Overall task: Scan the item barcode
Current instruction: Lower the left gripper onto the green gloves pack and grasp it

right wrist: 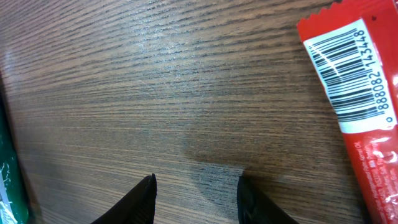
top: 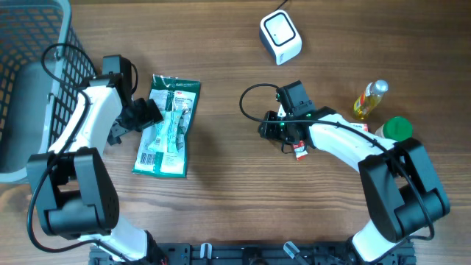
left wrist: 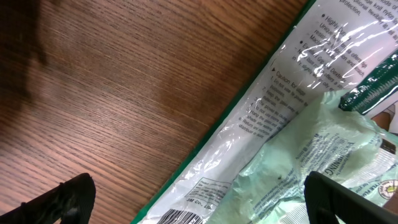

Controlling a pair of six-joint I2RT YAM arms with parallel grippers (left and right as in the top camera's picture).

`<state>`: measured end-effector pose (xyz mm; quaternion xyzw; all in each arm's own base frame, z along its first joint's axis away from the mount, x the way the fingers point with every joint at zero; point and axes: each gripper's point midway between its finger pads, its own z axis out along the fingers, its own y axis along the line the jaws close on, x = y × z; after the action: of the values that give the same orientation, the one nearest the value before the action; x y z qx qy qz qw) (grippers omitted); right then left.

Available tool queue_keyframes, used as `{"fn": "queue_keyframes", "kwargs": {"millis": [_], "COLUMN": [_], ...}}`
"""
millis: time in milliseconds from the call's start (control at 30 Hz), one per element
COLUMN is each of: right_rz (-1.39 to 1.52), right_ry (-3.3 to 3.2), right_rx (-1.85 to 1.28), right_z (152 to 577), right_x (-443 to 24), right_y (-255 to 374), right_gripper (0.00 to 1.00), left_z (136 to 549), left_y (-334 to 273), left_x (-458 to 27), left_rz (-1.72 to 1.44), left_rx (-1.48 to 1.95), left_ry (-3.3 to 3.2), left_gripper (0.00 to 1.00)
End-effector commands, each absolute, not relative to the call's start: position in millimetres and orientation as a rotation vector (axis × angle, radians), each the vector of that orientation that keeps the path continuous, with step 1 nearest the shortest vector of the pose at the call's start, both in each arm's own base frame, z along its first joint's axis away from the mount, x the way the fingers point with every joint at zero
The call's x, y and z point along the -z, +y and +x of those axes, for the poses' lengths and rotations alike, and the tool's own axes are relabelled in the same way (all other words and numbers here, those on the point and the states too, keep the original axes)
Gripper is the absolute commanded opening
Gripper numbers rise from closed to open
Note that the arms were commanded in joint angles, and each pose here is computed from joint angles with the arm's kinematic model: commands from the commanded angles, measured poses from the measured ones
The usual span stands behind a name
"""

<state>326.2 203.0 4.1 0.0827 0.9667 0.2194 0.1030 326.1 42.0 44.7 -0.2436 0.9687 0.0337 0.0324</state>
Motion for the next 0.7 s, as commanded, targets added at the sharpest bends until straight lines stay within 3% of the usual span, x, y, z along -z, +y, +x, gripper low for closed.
{"fn": "queue_keyframes", "kwargs": {"millis": [0, 667], "right_rz": [0.24, 0.239], "right_ry": [2.91, 2.909], "right_rx": [-0.611, -0.611], "right_z": [313.9, 314.1], "right_x": [12.3, 12.3], "right_y": [199.1, 199.1], "right_gripper": [0.43, 0.43], "left_z": [323.3, 330.0], "left_y": [41.4, 42.0], "left_x": [-42.9, -43.1], "left_rz": [-0.78, -0.775], "left_rx": [-0.079, -0.071], "left_ry": [2.979, 2.952], "left_gripper": [1.0, 1.0]}}
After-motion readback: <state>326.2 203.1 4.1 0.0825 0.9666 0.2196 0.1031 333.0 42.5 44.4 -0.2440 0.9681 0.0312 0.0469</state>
